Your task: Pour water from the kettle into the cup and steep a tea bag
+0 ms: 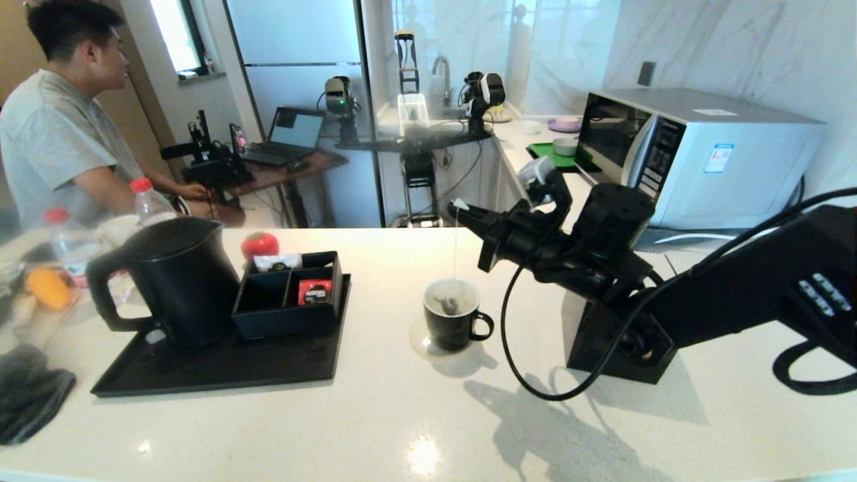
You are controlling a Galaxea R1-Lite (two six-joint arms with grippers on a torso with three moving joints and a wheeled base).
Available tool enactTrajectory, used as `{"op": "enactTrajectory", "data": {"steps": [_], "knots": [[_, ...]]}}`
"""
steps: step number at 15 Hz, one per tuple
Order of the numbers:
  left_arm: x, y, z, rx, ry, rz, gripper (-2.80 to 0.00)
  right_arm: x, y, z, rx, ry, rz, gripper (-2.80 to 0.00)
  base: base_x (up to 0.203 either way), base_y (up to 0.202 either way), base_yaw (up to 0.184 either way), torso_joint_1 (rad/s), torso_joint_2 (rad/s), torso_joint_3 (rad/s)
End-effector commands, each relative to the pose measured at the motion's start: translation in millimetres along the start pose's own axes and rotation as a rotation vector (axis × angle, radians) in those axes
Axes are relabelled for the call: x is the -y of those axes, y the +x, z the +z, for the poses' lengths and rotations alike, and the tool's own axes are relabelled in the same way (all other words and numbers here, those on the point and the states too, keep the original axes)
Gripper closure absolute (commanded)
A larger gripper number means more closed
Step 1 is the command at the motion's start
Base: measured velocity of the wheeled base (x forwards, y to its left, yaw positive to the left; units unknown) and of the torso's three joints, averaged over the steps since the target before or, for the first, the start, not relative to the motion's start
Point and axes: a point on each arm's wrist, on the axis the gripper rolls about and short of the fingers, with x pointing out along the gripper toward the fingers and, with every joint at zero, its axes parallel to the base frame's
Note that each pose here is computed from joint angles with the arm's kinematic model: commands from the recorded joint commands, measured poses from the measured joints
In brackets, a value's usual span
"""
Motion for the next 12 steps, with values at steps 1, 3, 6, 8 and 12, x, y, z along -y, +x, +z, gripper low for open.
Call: {"op": "enactTrajectory", "data": {"steps": [1,3,6,8,12], "knots": [[0.0,0.0,0.0,0.001,-0.001,0.0,0.0,-0.5,-0.1,13.4,0.027,-0.027,-0.014,0.0,0.0,0.0,0.0,0.0,0.0,0.0],[0.0,0.0,0.0,0.001,-0.001,0.0,0.0,-4.0,2.2,8.3,0.011,-0.027,-0.093,0.0,0.0,0.0,0.0,0.0,0.0,0.0],[0.0,0.0,0.0,0.001,-0.001,0.0,0.0,-13.0,7.9,-1.0,-0.018,-0.006,-0.204,0.0,0.0,0.0,0.0,0.0,0.0,0.0],[0.0,0.0,0.0,0.001,-0.001,0.0,0.0,-15.1,8.6,-3.3,-0.026,-0.002,-0.228,0.0,0.0,0.0,0.0,0.0,0.0,0.0],[0.0,0.0,0.0,0.001,-0.001,0.002,0.0,-23.8,12.9,-10.1,-0.069,0.011,-0.361,0.0,0.0,0.0,0.0,0.0,0.0,0.0]]}}
